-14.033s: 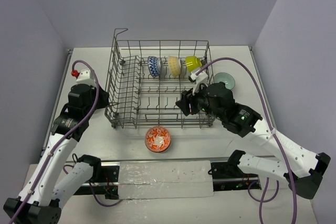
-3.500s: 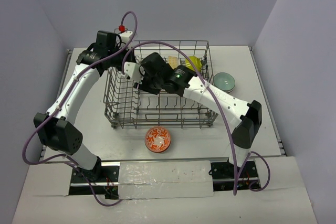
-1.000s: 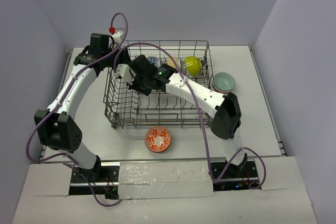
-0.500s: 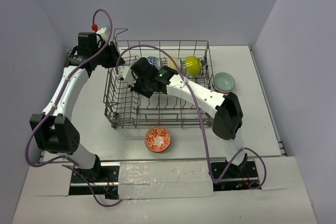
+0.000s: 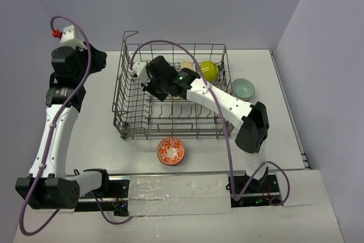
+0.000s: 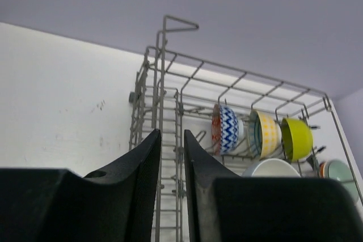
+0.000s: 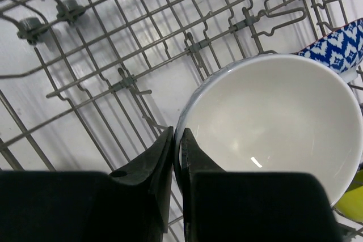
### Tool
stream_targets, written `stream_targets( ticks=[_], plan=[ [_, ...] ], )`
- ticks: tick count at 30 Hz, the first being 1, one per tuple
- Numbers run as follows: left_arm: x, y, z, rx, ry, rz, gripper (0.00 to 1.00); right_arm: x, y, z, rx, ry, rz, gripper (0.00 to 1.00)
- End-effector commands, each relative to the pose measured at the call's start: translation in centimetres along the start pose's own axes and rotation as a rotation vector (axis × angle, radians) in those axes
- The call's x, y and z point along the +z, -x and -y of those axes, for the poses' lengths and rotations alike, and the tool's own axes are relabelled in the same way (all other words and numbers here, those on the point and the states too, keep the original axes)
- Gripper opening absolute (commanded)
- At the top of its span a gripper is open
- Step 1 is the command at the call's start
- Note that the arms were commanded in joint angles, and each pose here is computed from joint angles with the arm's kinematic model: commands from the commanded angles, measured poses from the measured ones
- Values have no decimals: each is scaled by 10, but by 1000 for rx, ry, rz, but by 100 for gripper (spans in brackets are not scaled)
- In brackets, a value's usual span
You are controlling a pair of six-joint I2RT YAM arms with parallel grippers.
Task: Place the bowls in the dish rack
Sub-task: Pass from the left arm to the right, then insert the bowl into the dish rack.
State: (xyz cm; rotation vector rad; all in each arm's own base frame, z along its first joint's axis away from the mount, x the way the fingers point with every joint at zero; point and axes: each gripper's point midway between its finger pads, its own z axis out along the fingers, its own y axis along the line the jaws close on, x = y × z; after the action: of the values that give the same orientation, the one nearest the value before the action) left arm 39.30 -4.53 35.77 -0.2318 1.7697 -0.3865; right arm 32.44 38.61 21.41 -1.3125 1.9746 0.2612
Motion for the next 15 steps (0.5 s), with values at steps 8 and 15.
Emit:
stream_targets(
  ticks=[8, 15],
  plan=[
    [-12, 36, -22, -49, 76, 180, 30, -16, 100, 28, 257, 52, 313, 0],
    [-19, 39, -25, -72, 87, 214, 30, -4, 126, 29, 394, 115, 398, 0]
  ],
)
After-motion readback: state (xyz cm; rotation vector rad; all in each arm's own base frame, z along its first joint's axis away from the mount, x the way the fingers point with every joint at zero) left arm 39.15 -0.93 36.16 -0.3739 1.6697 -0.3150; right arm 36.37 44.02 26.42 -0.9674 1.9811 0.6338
